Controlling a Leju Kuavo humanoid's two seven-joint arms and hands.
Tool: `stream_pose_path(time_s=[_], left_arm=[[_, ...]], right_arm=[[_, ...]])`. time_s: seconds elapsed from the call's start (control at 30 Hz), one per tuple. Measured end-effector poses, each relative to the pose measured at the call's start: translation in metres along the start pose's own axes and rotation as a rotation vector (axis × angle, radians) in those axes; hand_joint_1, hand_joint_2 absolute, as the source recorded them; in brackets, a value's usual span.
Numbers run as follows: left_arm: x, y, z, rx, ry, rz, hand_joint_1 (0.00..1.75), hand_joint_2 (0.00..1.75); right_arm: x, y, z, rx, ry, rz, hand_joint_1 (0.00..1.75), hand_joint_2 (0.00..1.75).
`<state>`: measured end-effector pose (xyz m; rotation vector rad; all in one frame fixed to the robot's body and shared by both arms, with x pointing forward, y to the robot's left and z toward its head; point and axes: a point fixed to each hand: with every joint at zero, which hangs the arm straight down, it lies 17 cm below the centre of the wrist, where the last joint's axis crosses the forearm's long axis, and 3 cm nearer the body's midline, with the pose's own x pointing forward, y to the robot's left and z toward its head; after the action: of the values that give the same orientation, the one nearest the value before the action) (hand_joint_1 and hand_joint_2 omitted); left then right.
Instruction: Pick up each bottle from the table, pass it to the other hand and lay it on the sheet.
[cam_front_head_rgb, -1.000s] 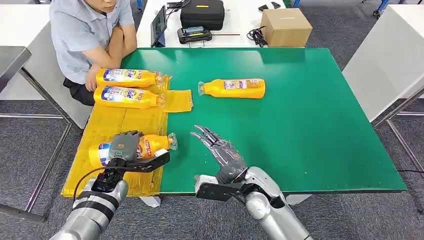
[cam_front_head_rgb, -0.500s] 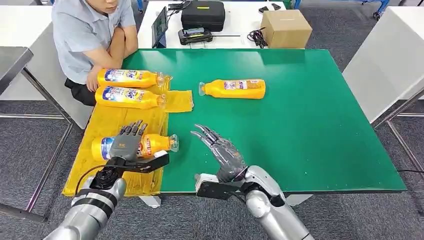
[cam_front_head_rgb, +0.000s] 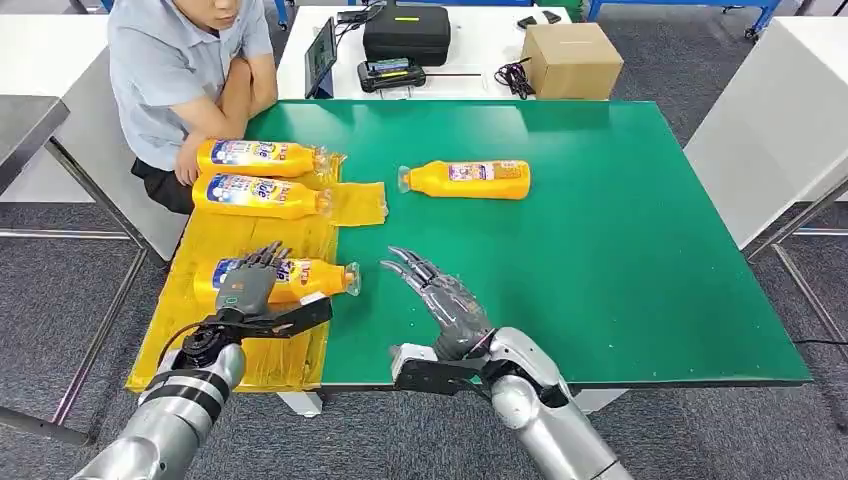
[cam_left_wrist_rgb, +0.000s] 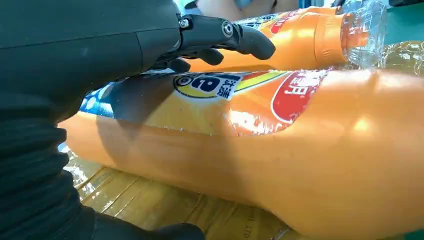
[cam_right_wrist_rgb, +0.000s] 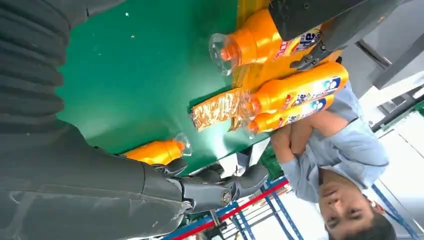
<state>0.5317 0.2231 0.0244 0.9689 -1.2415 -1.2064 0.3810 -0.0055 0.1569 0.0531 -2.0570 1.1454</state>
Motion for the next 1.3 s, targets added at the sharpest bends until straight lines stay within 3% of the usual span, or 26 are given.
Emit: stream_pose_path(time_s=[0.5, 0.8, 1.17, 1.3], left_arm=[[0.014, 0.01, 0.005, 0.083, -0.031, -0.042, 0.0, 1.75], [0.051, 0.032, 0.021, 0.197, -0.06, -0.101, 0.0, 1.75], [0.103, 0.063, 0.039, 0.307, -0.187, -0.126, 0.0, 1.75], [0.126, 0.086, 0.058, 0.395, -0.244, -0.093, 0.0, 1.75]], right_arm=[[-0.001, 0.0, 0.0, -0.002, 0.002, 0.01, 0.0, 1.75], [-0.003, 0.007, 0.005, -0.001, 0.021, 0.015, 0.0, 1.75], [0.0, 0.008, 0.007, -0.005, 0.024, 0.021, 0.0, 1.75], [0.01, -0.005, 0.007, -0.086, 0.013, 0.004, 0.0, 1.75]])
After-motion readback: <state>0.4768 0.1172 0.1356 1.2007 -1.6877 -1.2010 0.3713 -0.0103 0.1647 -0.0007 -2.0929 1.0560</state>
